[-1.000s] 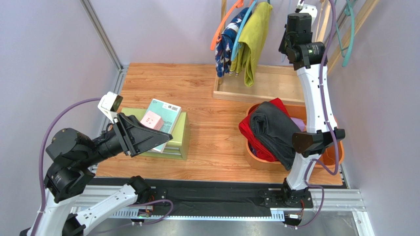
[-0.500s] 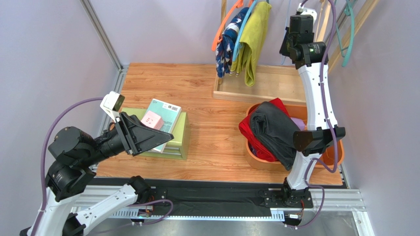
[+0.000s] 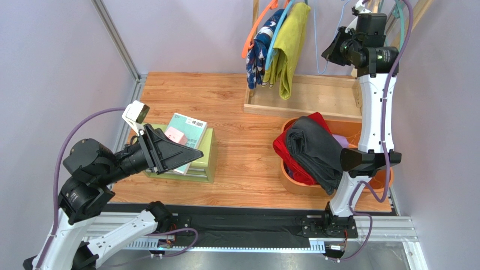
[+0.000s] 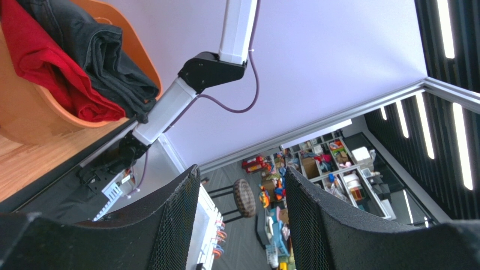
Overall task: Remove the trousers from the hanger
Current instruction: Hang the hanger back to the clothesline with the right arm
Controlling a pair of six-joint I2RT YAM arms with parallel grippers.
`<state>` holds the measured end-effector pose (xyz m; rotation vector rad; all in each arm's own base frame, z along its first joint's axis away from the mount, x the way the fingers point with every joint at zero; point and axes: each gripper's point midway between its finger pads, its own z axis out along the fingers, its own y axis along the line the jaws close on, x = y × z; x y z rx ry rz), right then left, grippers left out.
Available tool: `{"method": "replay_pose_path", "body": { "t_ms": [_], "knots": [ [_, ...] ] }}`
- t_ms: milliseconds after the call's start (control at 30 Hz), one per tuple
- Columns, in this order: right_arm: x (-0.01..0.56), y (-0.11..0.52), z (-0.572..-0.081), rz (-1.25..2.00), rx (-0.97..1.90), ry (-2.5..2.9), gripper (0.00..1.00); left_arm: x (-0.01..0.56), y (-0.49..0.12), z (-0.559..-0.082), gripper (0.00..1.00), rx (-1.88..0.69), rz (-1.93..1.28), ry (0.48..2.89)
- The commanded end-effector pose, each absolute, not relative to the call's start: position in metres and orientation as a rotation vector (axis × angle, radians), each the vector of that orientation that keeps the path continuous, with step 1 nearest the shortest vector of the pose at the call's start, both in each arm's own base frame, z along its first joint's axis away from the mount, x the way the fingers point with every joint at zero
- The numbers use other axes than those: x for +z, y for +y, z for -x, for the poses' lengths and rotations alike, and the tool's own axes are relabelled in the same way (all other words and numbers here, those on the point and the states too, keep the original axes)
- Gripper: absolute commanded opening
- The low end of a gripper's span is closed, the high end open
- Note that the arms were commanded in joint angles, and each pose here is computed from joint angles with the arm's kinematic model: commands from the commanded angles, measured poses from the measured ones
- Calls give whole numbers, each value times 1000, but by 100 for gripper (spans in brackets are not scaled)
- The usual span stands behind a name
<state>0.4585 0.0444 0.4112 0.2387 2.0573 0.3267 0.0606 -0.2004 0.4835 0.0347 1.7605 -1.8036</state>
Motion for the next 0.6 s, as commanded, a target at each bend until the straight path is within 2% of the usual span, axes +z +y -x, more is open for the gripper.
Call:
{"method": "replay_pose_path", "body": {
  "t_ms": [0,200,567],
  "knots": [
    [424,66,-449,-190,600,2051,0,497,-203,-58,63,-1846,-71,1717],
    [412,68,-452,-209,653,2085,0,497,-201,-59,63,-1840,-58,1708],
    [448,53,-464,-323,854,1944,0,496,-204,-60,63,-1849,-52,1718]
  ]
}}
